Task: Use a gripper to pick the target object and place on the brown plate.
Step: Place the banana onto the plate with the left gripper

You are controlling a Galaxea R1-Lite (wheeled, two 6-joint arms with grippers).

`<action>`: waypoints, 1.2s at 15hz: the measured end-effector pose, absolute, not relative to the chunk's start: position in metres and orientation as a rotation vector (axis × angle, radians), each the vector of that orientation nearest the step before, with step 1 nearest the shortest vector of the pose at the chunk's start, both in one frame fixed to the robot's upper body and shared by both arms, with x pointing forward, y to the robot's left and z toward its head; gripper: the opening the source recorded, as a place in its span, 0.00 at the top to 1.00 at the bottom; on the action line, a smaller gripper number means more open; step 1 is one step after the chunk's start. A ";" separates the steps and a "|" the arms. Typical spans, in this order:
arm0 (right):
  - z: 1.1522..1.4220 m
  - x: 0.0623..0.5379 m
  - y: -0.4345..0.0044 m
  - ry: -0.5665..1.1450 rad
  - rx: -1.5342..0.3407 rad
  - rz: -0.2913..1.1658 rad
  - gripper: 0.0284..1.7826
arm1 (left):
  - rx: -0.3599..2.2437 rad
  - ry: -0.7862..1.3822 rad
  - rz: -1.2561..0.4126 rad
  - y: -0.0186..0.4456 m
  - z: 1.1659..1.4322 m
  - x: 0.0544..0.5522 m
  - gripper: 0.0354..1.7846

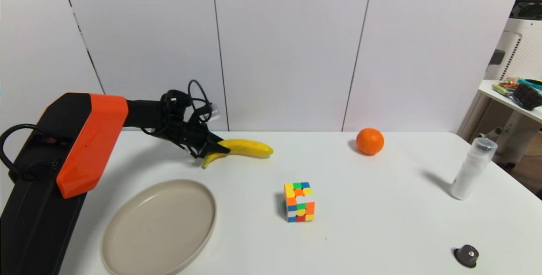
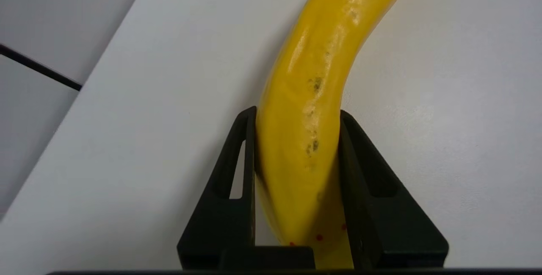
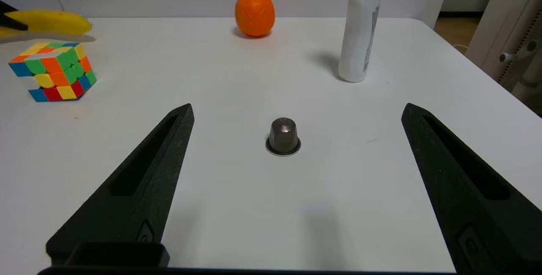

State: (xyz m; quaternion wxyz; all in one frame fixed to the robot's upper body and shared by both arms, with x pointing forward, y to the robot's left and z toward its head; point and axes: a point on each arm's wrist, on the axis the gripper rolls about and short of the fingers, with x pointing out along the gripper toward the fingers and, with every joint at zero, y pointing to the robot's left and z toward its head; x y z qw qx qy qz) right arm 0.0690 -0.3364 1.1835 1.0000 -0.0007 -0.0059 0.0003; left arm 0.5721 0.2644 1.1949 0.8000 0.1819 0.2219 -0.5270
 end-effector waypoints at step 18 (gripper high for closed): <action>1.184 0.069 -0.336 -0.012 -0.002 0.001 0.05 | 0.343 0.725 -0.963 0.363 1.288 0.368 0.69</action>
